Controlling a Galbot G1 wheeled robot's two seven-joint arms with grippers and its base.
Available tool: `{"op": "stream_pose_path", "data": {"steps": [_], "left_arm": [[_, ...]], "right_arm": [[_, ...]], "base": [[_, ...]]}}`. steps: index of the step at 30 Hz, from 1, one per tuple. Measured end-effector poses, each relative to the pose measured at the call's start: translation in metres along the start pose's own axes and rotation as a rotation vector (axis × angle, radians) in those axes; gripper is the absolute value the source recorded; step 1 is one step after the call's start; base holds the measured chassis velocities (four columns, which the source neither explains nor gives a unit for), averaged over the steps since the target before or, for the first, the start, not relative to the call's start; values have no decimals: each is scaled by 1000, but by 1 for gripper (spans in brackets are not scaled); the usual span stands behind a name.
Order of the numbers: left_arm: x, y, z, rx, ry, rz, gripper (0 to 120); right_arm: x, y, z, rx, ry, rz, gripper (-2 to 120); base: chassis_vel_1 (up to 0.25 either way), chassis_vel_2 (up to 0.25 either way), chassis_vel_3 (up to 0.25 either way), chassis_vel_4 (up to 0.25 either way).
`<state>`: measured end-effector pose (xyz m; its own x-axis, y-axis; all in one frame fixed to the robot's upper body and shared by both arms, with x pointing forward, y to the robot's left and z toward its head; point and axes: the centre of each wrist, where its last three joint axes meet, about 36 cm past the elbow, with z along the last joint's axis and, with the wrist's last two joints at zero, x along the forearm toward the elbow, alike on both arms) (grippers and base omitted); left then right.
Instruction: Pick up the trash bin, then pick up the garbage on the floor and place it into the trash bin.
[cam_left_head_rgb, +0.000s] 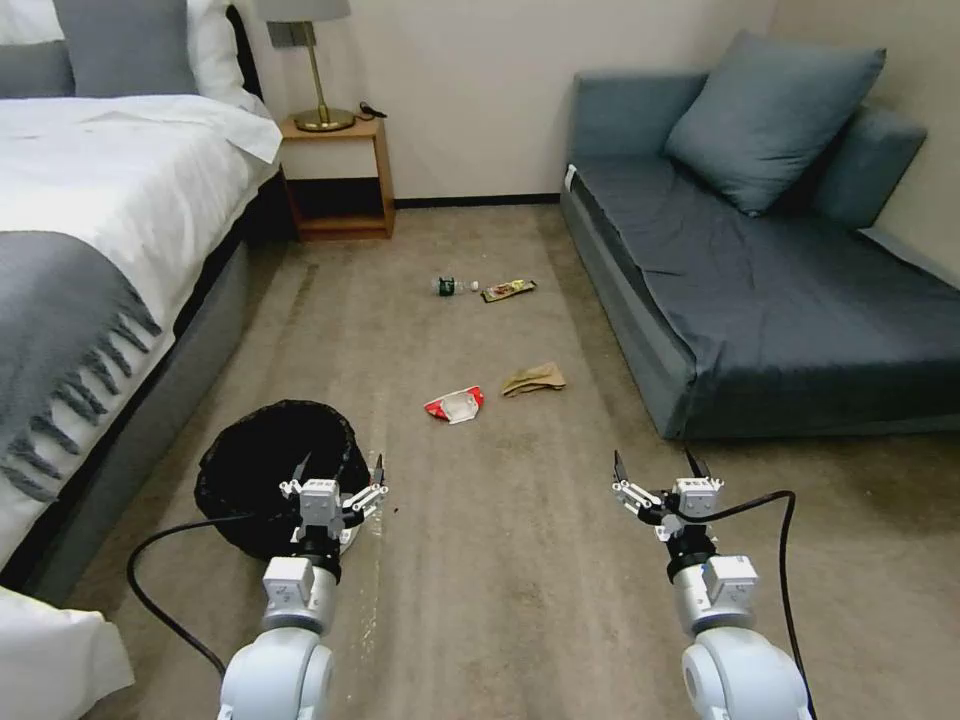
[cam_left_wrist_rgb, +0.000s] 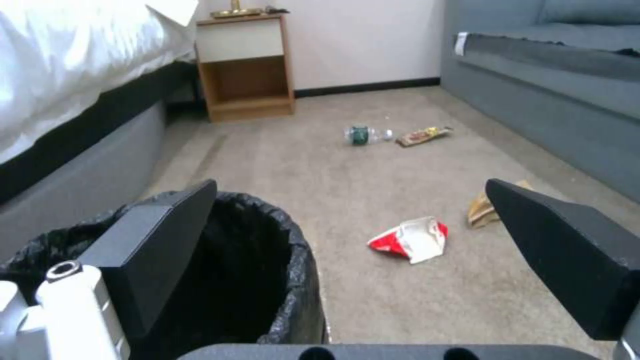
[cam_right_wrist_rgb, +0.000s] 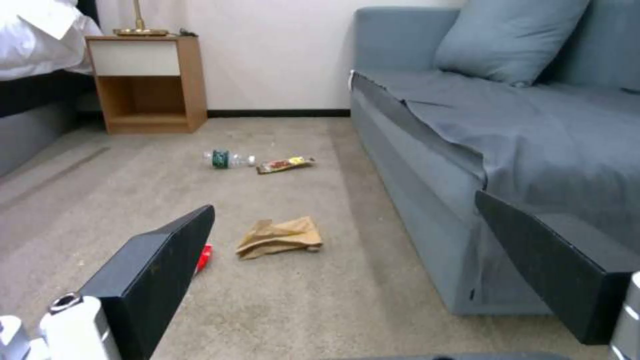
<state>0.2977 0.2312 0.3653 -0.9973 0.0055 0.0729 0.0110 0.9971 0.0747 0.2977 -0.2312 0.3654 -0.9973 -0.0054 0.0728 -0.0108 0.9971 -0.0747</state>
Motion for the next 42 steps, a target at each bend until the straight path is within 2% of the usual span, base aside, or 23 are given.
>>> {"op": "stream_pose_path", "data": {"steps": [20, 24, 26, 28, 29, 33, 34, 36, 38, 39, 40, 41, 42], "left_arm": [[0, 0, 0, 0, 0, 0, 100], [3, 3, -6, 12, -5, -13, 100], [9, 10, -22, 40, -14, -49, 100], [18, 18, -43, 83, -20, -94, 100], [18, 18, -43, 83, -20, -94, 100], [34, 27, -79, 152, -23, -148, 100], [34, 27, -79, 152, -23, -148, 100], [44, 30, -99, 190, -19, -169, 100], [54, 32, -120, 226, -12, -182, 100], [54, 32, -120, 226, -12, -182, 100], [57, 32, -127, 237, -9, -185, 100], [65, 32, -140, 260, -1, -188, 100], [62, 45, -136, 235, 34, -199, 100]], "right_arm": [[0, 0, 0, 0, 0, 0, 100], [4, 4, -5, -11, 3, -1, 100], [15, 15, -19, -43, 8, -9, 100], [32, 29, -41, -93, 24, -21, 100], [32, 29, -41, -93, 24, -21, 100], [60, 48, -76, -178, 59, -42, 100], [60, 48, -76, -178, 59, -42, 100], [75, 55, -96, -228, 82, -64, 100], [77, 50, -102, -230, 79, -118, 100], [77, 50, -102, -230, 79, -118, 100], [76, 49, -103, -230, 77, -126, 100], [75, 47, -103, -231, 71, -131, 100], [72, 44, -103, -233, 57, -131, 100]], "base": [[0, 0, 0, 0], [0, 0, 0, 0], [0, 0, 0, 0], [0, 0, 0, 0], [0, 0, 0, 0], [0, 0, 0, 0], [0, 0, 0, 0], [0, 0, 0, 0], [0, 0, 0, 0], [0, 0, 0, 0], [0, 0, 0, 0], [0, 0, 0, 0], [0, 0, 0, 0]]}}
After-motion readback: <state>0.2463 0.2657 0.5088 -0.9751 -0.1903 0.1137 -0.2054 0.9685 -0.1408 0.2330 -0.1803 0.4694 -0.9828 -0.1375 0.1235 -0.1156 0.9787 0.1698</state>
